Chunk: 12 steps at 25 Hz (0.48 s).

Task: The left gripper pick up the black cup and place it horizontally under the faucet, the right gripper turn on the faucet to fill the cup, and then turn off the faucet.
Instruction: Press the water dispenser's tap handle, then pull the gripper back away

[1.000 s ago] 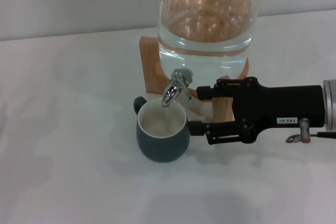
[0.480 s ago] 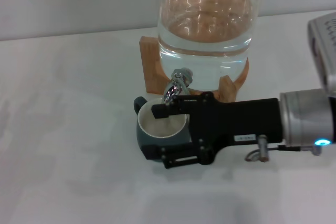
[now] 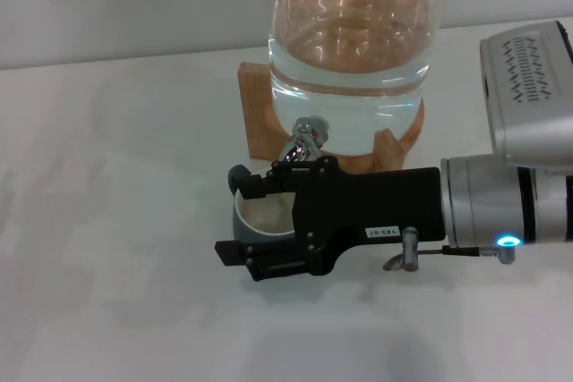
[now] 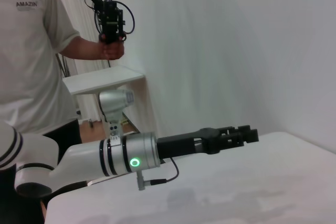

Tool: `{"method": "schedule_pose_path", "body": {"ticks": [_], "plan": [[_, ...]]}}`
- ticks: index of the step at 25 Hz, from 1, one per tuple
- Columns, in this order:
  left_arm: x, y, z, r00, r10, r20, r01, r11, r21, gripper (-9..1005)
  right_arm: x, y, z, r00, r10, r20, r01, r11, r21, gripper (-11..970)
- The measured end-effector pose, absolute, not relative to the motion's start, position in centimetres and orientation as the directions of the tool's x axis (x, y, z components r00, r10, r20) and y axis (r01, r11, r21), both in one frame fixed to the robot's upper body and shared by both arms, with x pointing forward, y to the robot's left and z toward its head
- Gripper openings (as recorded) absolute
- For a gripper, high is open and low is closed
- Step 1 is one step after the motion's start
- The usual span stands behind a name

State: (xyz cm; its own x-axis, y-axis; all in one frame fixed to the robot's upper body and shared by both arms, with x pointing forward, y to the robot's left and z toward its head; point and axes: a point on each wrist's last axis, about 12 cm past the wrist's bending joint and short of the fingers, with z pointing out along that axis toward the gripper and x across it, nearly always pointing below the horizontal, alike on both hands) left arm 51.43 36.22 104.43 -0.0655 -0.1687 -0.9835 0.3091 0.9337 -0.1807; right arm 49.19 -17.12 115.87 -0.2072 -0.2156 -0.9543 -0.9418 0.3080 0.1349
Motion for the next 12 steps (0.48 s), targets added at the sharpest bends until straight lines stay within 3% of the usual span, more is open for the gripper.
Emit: {"method": "schedule_pose_path", "body": {"ticks": [12], "plan": [[51.4,36.1,104.4,-0.065,-0.168,-0.984,0.31,0.934,-0.18,532,50.4,-17.8,115.2,-0.247,-0.253,-0.935,-0.923,0.357,0.147,791]]}}
